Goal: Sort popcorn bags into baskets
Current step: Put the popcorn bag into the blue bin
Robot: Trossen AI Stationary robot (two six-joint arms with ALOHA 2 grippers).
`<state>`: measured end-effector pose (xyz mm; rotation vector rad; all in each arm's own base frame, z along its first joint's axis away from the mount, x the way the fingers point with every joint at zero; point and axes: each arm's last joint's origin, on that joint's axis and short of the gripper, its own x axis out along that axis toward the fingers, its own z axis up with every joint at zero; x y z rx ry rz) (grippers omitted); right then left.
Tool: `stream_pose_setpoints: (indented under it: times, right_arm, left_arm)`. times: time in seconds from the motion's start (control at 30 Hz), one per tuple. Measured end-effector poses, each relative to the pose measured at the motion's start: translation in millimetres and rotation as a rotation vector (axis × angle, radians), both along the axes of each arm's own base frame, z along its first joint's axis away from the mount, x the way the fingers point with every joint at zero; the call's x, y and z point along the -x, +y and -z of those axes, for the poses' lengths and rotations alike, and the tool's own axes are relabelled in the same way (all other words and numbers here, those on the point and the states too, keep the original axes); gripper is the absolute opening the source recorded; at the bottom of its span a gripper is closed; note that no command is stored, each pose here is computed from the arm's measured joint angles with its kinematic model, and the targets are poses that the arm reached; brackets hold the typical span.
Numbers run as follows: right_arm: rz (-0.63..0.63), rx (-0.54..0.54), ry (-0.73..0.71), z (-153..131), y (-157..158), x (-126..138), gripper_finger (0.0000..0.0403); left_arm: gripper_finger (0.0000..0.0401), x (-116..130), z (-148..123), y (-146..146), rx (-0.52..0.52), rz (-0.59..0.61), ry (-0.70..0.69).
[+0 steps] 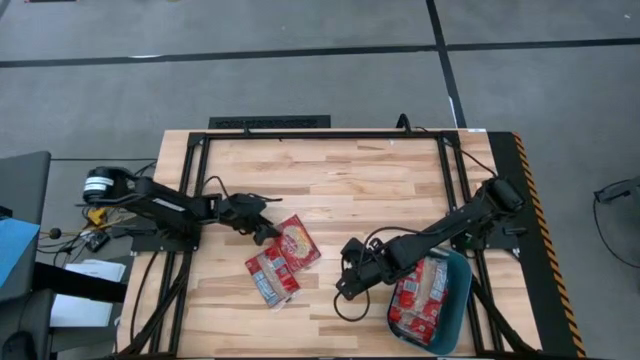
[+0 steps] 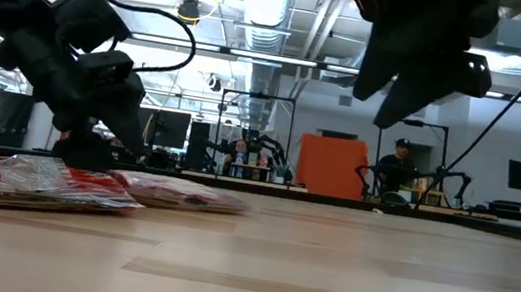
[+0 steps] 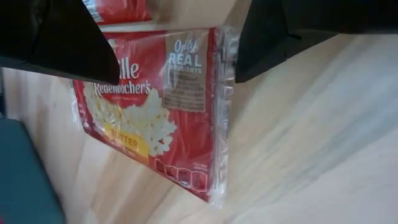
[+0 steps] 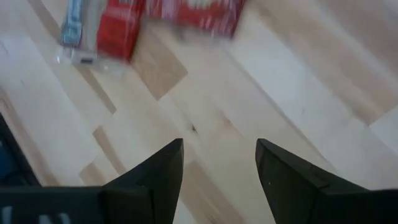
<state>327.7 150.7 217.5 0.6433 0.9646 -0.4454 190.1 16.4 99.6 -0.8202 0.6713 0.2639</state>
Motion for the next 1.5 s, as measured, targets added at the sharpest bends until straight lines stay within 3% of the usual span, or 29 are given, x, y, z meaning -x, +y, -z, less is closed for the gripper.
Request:
stream_pose_setpoints:
  times: [0.23,0.6,0.83,1.0,1.13,1.5]
  right_arm:
    - [0.103,0.092,-0.098,-3,-15,-10,0.0212]
    - [0.126,0.117,-0.12,1,-37,-26,0.0199]
    - [0.087,0.103,-0.134,24,-35,-43,0.0197]
    - [-0.001,0.115,-0.131,29,-37,-49,0.021]
    - [-0.047,0.154,-0.135,23,-51,-53,0.0231]
    - [-0.209,0.189,-0.067,21,-102,-60,0.0255]
  left_arm:
    - [0.0267,-10,7,0,0.046,0.014,-0.038]
    - [0.0104,-20,2,0,0.014,0.086,0.001]
    - [0.0009,-21,0,-1,0.014,0.107,-0.019]
    - [0.0001,-30,-14,-1,0.023,0.143,-0.061]
    - [0.0,-40,-34,-1,-0.046,0.212,-0.127]
    - [0.0,-58,-65,-8,-0.223,0.36,-0.003]
